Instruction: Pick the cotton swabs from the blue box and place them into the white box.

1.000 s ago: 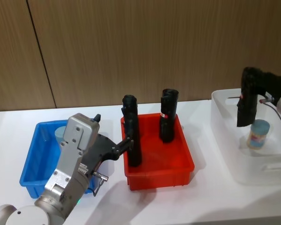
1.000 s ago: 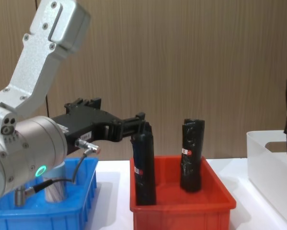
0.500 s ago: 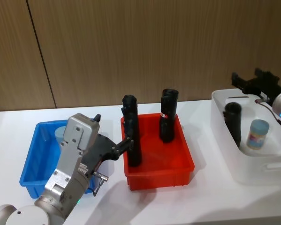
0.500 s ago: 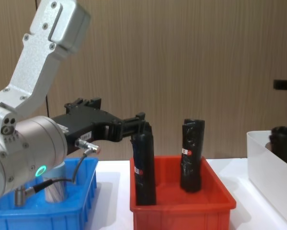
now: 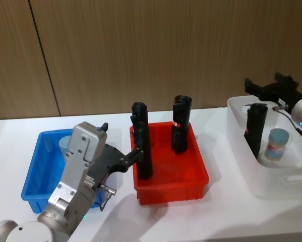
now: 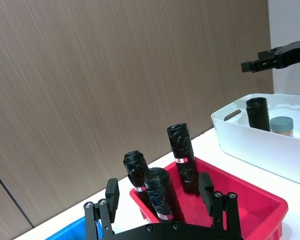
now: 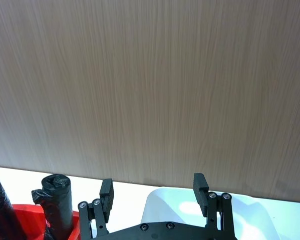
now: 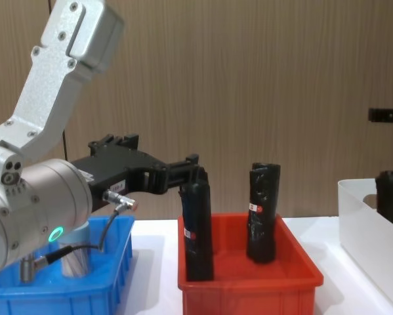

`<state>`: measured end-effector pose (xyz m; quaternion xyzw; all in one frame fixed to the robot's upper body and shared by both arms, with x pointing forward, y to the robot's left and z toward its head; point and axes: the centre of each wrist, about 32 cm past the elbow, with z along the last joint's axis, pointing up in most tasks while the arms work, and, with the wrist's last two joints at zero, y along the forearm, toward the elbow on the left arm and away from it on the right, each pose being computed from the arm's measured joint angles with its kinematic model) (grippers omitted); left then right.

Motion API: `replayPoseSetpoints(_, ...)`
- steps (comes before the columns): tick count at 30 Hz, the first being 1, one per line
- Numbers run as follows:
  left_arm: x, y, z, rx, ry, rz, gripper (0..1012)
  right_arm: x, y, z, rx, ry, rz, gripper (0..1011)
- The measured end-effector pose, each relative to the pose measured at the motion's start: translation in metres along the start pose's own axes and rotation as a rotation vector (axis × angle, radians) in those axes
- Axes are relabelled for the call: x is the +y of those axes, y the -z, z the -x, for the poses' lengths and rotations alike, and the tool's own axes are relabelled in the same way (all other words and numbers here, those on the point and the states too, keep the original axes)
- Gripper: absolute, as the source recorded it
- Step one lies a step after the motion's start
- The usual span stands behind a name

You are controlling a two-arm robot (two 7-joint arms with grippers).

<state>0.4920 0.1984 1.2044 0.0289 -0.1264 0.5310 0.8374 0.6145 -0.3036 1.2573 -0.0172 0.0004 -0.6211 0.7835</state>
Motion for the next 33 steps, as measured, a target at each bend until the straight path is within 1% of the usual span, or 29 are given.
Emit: replayPoseSetpoints(33,0.0,0.0,0.0,0.0,0.0,0.0,1004,-0.0007,-0.0006,0.0011,-0.004,-0.004,-0.002,1002)
